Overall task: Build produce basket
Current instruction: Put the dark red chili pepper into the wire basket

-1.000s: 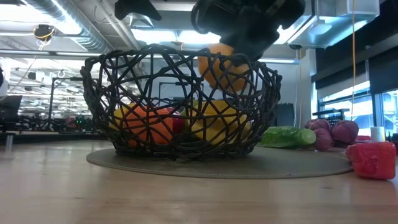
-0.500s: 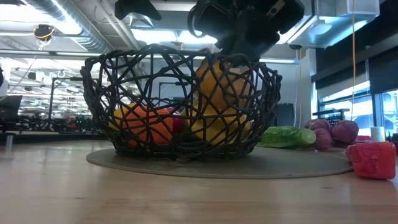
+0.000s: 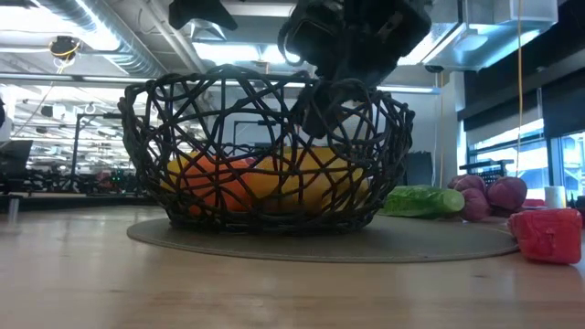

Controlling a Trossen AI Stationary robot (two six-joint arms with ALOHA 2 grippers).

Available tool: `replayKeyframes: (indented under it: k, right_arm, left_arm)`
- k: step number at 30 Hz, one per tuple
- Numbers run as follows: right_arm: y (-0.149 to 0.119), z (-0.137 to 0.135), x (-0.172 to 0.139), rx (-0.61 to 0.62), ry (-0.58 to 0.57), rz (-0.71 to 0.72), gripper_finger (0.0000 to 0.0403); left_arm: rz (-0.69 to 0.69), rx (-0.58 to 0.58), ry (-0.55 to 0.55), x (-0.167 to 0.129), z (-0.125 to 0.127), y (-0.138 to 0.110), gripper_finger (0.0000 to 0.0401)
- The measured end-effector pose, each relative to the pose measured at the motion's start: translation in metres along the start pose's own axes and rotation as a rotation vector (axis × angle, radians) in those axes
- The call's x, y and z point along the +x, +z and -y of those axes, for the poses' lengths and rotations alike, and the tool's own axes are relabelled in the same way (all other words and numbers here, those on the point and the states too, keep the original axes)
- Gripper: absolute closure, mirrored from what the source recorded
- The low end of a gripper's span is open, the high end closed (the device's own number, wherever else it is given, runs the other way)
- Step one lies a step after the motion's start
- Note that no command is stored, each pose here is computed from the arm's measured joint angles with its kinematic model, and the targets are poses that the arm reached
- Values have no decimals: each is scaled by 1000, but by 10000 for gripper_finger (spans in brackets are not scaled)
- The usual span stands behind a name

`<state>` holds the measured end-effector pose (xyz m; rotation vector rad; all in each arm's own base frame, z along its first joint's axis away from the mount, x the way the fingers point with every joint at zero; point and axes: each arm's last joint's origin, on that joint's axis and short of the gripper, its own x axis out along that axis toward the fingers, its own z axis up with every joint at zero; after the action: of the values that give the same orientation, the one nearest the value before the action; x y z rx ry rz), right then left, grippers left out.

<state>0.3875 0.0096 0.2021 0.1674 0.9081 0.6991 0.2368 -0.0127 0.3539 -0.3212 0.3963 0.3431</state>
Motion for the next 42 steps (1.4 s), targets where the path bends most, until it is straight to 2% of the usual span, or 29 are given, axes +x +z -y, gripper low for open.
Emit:
replayKeyframes:
  k: [5,9,12,16,23,26,29,33,40,42]
  right_arm:
    - [7,-7,-21,-26,-22,48,201]
    - [15,-19,-40,-91,-110,81,202]
    - [19,-27,-54,-139,-220,96,201]
    - [24,-36,-75,-210,-358,118,202]
    - [24,-41,-102,-326,-429,141,202]
    - [23,-36,-111,-318,-453,154,202]
    - [22,-32,-122,-303,-443,171,202]
    - [29,-33,-138,-321,-411,236,202]
    - [46,-44,-157,-373,-333,313,202]
    - [51,-48,-163,-394,-307,336,202]
  left_arm:
    - [-84,-11,-26,-3,5,-10,148]
    - [-165,-70,-30,-8,12,-22,148]
    - [-239,-162,-19,-14,18,-32,148]
    - [-329,-339,14,-23,26,-46,148]
    - [-519,-565,94,-46,40,-74,148]
    - [-576,-631,118,-51,49,-84,148]
    - [-629,-659,150,-56,60,-98,148]
    - [-766,-682,171,-58,82,-122,148]
    - [-819,-733,247,-47,118,-166,148]
    - [-826,-742,239,-42,128,-177,148]
